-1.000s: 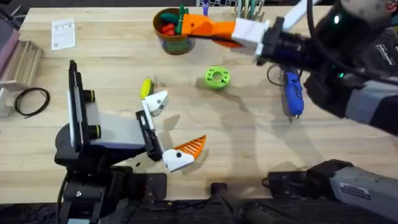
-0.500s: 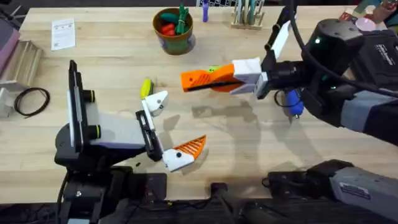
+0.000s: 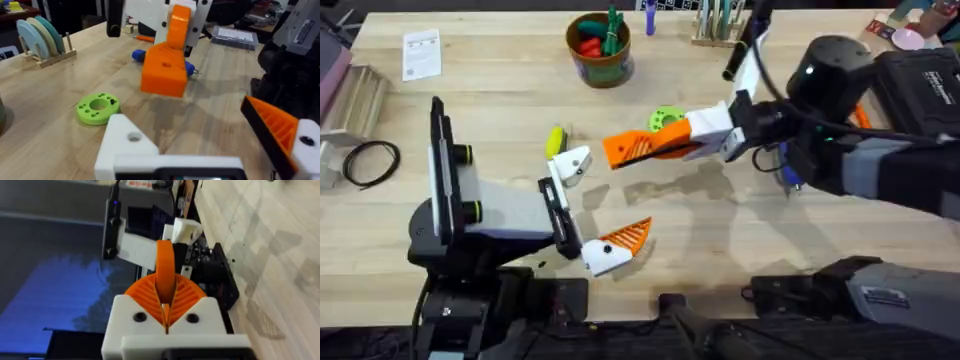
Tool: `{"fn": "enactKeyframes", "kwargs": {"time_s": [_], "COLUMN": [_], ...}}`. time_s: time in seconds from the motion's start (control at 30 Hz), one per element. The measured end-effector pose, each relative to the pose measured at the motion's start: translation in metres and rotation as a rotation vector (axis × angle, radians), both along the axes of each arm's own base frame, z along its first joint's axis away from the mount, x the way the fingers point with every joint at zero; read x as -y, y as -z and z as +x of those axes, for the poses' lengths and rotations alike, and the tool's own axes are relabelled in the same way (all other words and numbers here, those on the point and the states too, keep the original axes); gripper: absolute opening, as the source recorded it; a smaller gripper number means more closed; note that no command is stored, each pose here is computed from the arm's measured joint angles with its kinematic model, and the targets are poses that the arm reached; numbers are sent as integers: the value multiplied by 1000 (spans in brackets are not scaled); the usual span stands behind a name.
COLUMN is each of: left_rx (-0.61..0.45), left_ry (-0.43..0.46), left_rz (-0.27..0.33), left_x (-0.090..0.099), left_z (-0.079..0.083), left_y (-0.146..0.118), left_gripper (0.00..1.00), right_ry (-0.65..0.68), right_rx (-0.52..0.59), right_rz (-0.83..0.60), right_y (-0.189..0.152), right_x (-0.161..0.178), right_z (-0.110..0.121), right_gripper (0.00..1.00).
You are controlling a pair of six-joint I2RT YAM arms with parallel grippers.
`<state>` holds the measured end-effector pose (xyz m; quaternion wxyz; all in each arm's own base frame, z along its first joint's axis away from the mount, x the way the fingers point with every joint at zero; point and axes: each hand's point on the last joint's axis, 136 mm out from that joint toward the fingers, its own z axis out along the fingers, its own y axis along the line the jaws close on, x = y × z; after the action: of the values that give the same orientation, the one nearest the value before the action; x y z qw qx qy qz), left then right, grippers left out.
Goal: Pick up the gripper from the table and insert it into the empty holder that is missing its gripper. Then pick up a screw, insert it into the mounting hole, and use the screwdriver to tighten it. Finally, clean up the table by picking up the vegetable and placing it into the bucket.
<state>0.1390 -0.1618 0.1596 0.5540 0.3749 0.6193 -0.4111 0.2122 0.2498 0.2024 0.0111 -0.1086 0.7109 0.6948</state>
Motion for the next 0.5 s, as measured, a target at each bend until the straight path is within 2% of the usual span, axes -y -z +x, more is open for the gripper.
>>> {"fn": "enactKeyframes", "kwargs": {"time_s": [0.17, 0.5], "left_rx": [0, 0], "left_ry": [0, 0], "left_rz": [0, 0], "left_x": [0, 0], "left_z": [0, 0], "left_y": [0, 0], "left_gripper": [985, 986], "right_ry": [-80, -143], "right_rx": [44, 23], "right_rz": [27, 48], "right_y": [3, 14], "right_x": [-10, -15], "right_z": [-9, -8], "right_gripper": [9, 8]}}
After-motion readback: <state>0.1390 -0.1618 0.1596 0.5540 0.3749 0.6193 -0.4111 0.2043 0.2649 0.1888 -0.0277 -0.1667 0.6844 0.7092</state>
